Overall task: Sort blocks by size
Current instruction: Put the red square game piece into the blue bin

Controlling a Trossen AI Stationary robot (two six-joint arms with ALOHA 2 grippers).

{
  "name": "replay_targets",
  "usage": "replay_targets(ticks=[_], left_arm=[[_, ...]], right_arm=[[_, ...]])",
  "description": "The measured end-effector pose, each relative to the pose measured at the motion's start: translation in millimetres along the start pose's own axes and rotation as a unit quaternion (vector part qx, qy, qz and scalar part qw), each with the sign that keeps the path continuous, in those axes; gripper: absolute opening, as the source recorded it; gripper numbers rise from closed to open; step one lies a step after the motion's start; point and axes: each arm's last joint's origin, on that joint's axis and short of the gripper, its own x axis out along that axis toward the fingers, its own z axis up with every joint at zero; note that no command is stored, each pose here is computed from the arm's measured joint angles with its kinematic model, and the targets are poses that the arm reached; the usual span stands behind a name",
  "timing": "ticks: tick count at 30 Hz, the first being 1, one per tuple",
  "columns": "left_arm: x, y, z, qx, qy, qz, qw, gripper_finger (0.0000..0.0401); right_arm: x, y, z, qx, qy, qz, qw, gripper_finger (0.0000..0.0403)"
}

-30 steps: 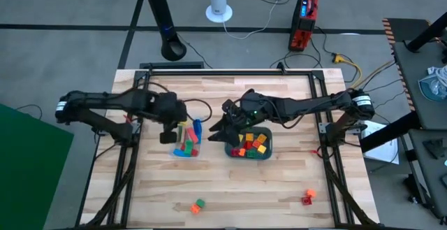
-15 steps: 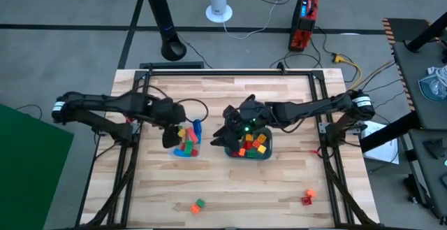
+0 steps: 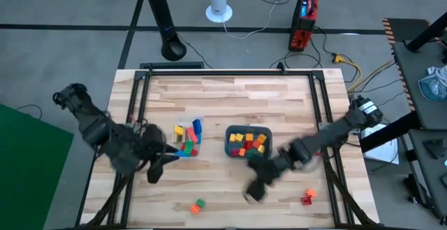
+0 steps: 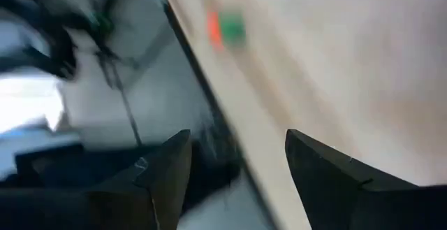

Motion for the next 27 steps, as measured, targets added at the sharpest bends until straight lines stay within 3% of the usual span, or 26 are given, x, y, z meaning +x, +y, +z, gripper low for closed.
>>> replay_targets(ticks=[5,11,21,27], left_arm=[[-8.1,-34.6,-11.1,0.026,-0.066,0.009,0.997,0.0114],[-1.6,-58.0,-6.8,0.050,-0.063,0.030,0.996,0.0114],[8.5,-66.9,-10.1,0.090,-0.046,0.078,0.992,0.0114],[9.3,-67.3,-10.8,0.068,-0.047,0.078,0.994,0.0114]], right_arm=[[-1.8,5.5,-87.5,0.098,0.103,-0.102,0.985,0.0226],[-8.9,-0.7,-165.4,0.201,0.130,-0.190,0.952,0.0240],[7.2,-58.7,-197.6,0.305,0.081,-0.308,0.898,0.0266],[20.0,-90.7,-201.7,0.325,0.073,-0.330,0.883,0.0260]])
